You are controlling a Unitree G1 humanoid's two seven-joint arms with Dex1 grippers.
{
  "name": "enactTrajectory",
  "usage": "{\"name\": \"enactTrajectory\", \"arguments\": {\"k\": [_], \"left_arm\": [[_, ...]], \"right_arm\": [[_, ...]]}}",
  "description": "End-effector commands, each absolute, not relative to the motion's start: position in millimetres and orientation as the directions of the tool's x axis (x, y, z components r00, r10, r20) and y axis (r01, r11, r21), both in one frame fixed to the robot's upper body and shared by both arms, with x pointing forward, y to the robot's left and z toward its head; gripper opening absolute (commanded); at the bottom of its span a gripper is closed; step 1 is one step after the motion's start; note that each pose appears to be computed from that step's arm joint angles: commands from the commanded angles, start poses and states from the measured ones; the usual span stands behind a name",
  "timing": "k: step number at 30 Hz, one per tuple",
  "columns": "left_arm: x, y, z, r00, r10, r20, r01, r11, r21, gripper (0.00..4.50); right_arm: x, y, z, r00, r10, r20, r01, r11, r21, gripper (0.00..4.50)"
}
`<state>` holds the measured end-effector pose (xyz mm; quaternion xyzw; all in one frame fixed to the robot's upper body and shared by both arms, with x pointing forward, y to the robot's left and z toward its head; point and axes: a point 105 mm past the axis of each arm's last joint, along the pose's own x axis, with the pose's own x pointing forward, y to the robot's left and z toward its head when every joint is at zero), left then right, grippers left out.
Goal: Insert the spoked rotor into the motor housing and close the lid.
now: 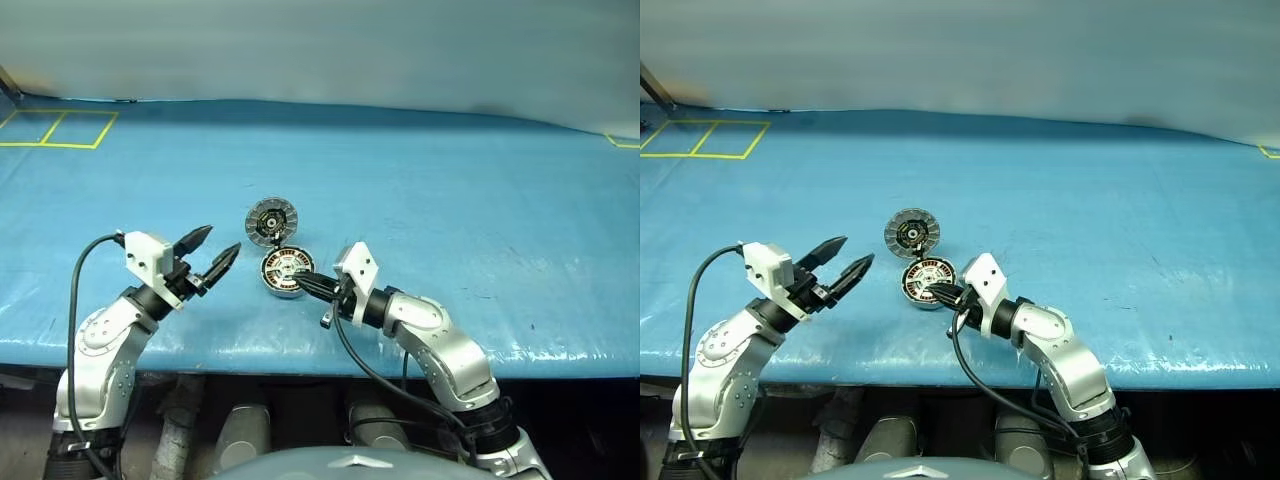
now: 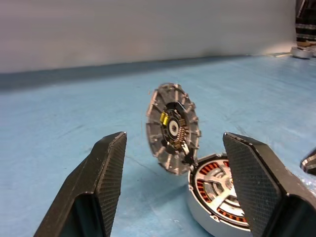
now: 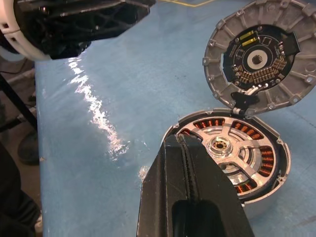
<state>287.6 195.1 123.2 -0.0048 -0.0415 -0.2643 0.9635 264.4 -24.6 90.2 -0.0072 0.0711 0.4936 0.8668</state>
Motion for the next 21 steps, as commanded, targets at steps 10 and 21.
{"name": "enactTrajectory", "arguments": {"k": [10,21], "left_arm": [[367,198,126,0.844,-0.530,0.084,0.531,0.847,0.013,0.01],[402,120,120,0.591,-0.803,-0.080,0.806,0.586,0.081,0.01]], "right_arm": [[269,-35,91,0.548,0.821,-0.160,-0.831,0.557,0.014,0.00],[246,-54,84,0.537,0.818,-0.208,-0.822,0.563,0.090,0.00]]}}
